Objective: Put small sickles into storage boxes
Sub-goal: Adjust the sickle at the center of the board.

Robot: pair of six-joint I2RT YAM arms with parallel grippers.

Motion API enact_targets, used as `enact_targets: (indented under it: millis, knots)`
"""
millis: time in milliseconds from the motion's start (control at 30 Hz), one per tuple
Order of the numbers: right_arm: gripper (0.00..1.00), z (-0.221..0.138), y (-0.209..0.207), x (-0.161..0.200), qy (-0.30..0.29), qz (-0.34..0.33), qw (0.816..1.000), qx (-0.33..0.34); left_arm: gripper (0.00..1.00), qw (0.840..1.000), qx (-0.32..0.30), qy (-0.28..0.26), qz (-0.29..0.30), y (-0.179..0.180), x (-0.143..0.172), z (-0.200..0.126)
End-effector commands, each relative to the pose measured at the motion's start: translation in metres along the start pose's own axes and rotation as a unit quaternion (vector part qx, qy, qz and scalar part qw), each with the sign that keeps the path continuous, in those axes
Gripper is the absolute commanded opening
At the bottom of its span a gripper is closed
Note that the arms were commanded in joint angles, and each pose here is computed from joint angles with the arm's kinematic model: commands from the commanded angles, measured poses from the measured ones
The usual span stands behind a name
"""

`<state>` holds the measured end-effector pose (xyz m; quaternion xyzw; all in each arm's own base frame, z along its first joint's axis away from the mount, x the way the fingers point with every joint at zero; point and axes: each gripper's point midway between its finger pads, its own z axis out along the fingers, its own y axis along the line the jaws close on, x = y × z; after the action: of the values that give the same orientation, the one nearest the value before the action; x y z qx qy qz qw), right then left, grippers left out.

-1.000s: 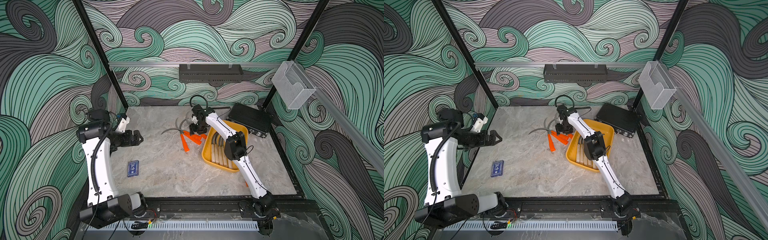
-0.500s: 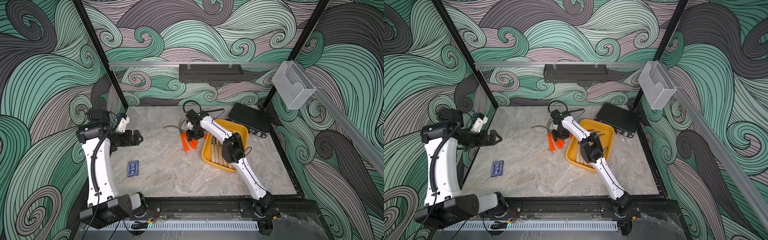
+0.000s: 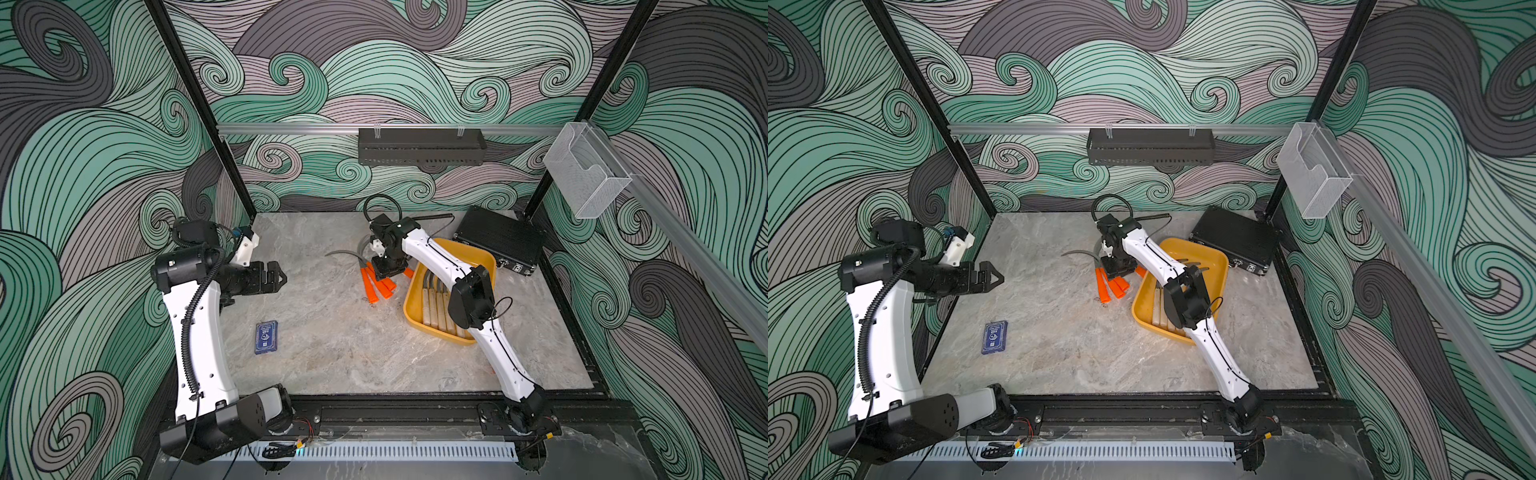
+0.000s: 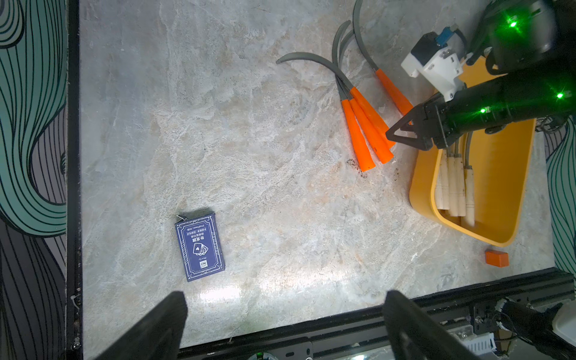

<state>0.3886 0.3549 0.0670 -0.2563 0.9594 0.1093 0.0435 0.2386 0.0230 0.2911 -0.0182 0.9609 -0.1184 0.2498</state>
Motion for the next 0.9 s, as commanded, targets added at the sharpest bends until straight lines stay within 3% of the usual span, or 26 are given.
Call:
enact_targets:
  millis: [0,233,567,867]
  knots:
    - [0.53,-0.013,0.023,0.015,0.011,-0.026,1.000,-0.006,0.98,1.000,0.009,-0.004,-0.008,-0.004,0.003,-0.003]
    - [0.59,-0.006,0.043,0.030,0.027,-0.041,0.999,0.000,0.98,0.999,0.025,-0.013,-0.016,-0.008,-0.003,-0.001]
    - [0.59,-0.004,0.037,0.028,0.027,-0.024,0.999,0.020,0.99,0.999,0.030,-0.020,-0.015,-0.010,-0.010,-0.005]
    - [0.50,-0.024,0.005,0.009,0.001,0.004,0.999,0.040,0.99,0.999,0.035,-0.021,-0.022,-0.012,-0.009,-0.005]
